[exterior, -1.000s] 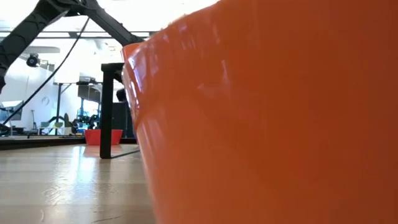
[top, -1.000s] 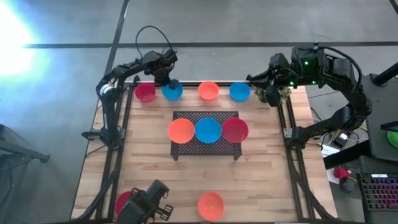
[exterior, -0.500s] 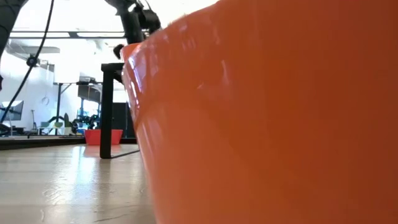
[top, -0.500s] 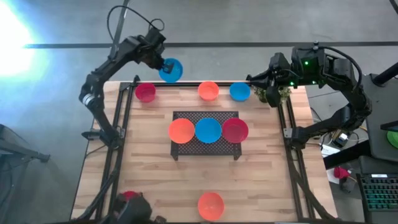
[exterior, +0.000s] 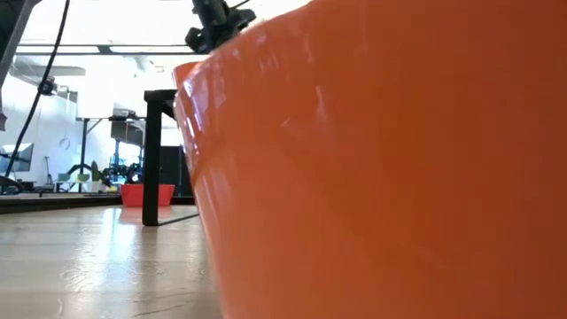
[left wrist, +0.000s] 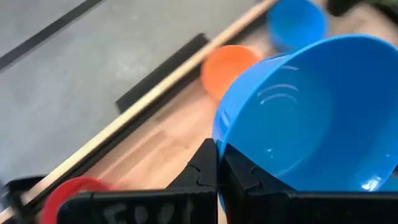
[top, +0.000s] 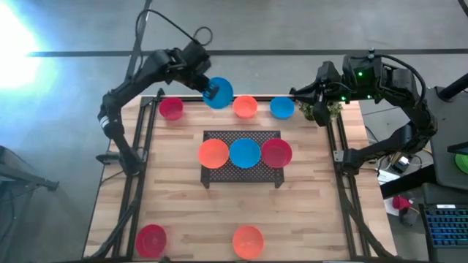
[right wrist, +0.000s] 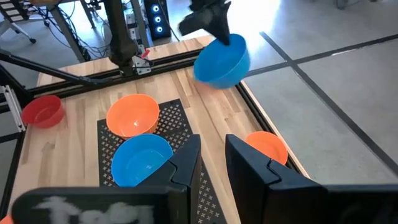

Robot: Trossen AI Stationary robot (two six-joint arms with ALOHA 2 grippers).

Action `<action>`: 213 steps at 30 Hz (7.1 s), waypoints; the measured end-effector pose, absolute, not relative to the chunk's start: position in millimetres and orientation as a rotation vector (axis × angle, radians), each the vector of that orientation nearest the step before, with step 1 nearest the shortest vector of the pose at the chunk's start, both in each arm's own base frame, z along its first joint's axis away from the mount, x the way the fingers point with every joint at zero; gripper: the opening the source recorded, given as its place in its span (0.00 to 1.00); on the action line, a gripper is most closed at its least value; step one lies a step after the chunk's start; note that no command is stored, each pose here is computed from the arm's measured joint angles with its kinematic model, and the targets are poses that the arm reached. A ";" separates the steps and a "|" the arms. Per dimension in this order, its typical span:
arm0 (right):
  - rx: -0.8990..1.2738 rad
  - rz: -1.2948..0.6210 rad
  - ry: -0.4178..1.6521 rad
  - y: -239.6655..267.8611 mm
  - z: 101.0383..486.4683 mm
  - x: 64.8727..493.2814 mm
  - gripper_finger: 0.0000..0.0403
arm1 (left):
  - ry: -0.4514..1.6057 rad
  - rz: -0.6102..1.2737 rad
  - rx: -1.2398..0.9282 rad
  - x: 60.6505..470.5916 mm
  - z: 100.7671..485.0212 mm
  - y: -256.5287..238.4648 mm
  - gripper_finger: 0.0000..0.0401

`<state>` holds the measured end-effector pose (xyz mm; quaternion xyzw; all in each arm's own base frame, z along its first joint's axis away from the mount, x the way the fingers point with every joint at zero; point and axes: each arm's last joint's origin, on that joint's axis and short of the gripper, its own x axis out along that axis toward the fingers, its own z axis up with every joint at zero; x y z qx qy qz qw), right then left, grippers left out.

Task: Pick & Place Mini bowls
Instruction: Stack the left blue bowl on top of the blue bowl on the shelf

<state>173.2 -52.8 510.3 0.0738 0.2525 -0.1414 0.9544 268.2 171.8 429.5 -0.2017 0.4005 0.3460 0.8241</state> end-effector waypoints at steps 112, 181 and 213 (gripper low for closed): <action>0.130 -0.280 0.522 -52.6 509.7 172.9 0.18 | 1.040 0.129 -0.490 370.0 368.2 69.5 0.22; 0.085 -0.268 0.527 -53.0 509.2 174.0 0.18 | 0.959 0.073 -0.176 380.5 368.6 65.6 0.00; 0.086 -0.268 0.527 -53.0 509.2 174.1 0.18 | 0.944 0.072 -0.171 393.0 341.7 65.6 0.00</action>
